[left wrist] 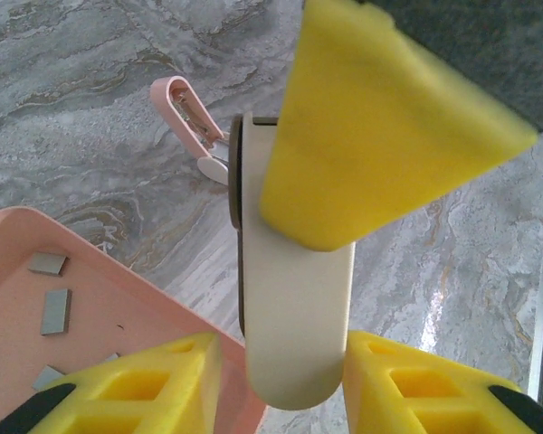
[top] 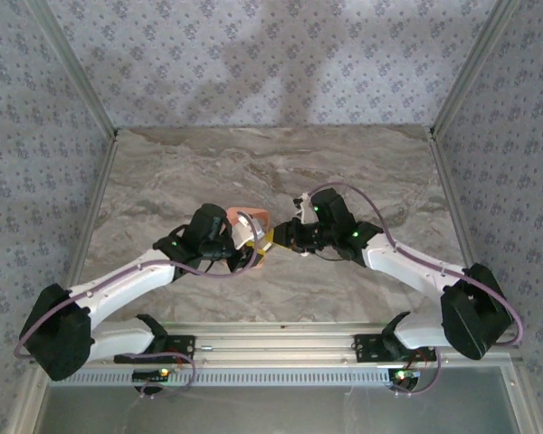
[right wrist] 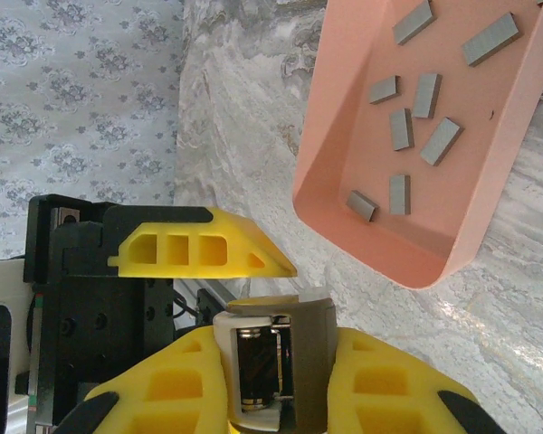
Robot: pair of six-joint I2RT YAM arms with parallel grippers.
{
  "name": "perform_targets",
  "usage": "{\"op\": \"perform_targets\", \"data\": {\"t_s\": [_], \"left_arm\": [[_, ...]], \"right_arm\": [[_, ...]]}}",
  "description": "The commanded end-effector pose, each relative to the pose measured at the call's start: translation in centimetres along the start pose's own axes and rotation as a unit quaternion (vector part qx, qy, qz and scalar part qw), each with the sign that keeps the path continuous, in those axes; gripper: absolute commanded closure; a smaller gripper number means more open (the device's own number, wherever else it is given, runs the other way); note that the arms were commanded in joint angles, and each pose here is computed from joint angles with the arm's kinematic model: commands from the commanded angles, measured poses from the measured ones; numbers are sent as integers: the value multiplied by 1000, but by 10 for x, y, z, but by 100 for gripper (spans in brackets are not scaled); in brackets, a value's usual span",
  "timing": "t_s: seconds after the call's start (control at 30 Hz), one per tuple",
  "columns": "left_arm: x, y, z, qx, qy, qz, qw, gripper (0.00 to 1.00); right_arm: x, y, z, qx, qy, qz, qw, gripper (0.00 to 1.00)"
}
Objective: Load the staples into the stapler
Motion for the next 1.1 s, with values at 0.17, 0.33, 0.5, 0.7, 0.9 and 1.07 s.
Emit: {"op": "perform_targets", "data": {"t_s": [0.17,0.33,0.5,0.7,0.9,1.07], "left_arm": [[-4,-22,-3,29,13,-35,999,73],[-5,-25,-4,26,21,-37,999,71],[-5,-28,-7,28,33,-40,998,87],[-8,-30,-8,14,40,-37,998,94],[-11,-31,-3,-38,20,-33,999,98],[-14,-29,15,-177,-8,-34,984,100]], "right_arm": [[1,1,5,4,-12,8,1000,94],[1,1,7,3,-14,7,1000,94],[1,1,6,2,-12,8,1000,94],[-1,-1,6,-7,-8,-2,1000,91],[-10,-5,10,-48,-5,-26,999,60],[-36,-15,5,-146,26,-120,982,46]]}}
Point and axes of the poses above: each hand's point on the last joint's axis, 136 mm out from that joint toward the fingers, its own x axis out along the fingers, its own z axis along the line the jaws close on, y = z × x, the point moved 4 cm from there along -x, back along the fingers, and after that the axes turned 10 degrees about x, right-handed, at the moved point
